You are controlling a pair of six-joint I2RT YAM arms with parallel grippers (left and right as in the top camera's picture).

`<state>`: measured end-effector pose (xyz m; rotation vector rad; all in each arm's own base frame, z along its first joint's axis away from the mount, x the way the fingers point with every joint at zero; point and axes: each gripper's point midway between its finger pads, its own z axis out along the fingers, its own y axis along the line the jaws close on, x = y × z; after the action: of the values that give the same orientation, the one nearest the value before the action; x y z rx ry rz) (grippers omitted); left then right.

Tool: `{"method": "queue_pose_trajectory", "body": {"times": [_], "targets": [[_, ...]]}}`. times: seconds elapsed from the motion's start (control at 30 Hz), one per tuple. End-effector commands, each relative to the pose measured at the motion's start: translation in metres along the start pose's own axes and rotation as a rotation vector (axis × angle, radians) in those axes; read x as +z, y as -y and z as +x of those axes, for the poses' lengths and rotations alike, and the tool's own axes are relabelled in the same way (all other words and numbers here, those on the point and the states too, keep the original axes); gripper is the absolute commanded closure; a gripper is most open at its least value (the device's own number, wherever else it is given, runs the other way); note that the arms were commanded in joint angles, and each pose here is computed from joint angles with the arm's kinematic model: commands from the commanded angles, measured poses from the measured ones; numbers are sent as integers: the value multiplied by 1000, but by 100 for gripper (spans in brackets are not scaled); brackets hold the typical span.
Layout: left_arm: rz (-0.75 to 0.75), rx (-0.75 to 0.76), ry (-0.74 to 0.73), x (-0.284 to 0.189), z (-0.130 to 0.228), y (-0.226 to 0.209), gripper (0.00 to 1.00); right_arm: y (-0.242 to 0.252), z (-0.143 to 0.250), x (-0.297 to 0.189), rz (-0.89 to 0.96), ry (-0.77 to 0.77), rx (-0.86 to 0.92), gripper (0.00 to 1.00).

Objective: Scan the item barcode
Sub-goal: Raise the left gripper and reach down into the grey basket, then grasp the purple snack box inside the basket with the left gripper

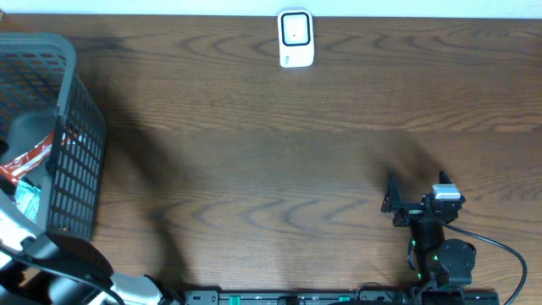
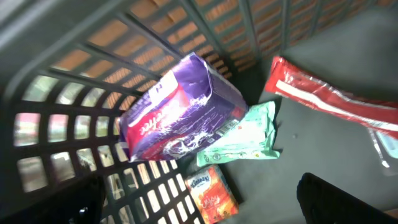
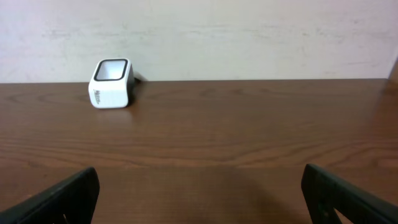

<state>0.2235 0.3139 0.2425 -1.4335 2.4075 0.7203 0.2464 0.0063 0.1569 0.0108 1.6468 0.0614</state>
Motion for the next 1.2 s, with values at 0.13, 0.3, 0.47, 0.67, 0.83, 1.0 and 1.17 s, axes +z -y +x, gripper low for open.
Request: {"method": "queue_pose_trajectory", "body": {"times": [0.13,0.3,0.47,0.67,0.83,1.0,1.17], "targets": [[109,148,-161,35,25,20,2,1,1,0,5,0,11,1],[78,171,-239,65,33,13,2,1,1,0,5,0,11,1],[18,137,-274,85,34,-9,2,1,1,0,5,0,11,1],[9,87,-244,94,24,-21,2,1,1,0,5,0,11,1],[13,113,-217,99,17,-22,2,1,1,0,5,0,11,1],[15,147,-256,118,32,-16,2,1,1,0,5,0,11,1],[14,143,-244,132,34,-11,4,1,1,0,5,0,11,1]]}}
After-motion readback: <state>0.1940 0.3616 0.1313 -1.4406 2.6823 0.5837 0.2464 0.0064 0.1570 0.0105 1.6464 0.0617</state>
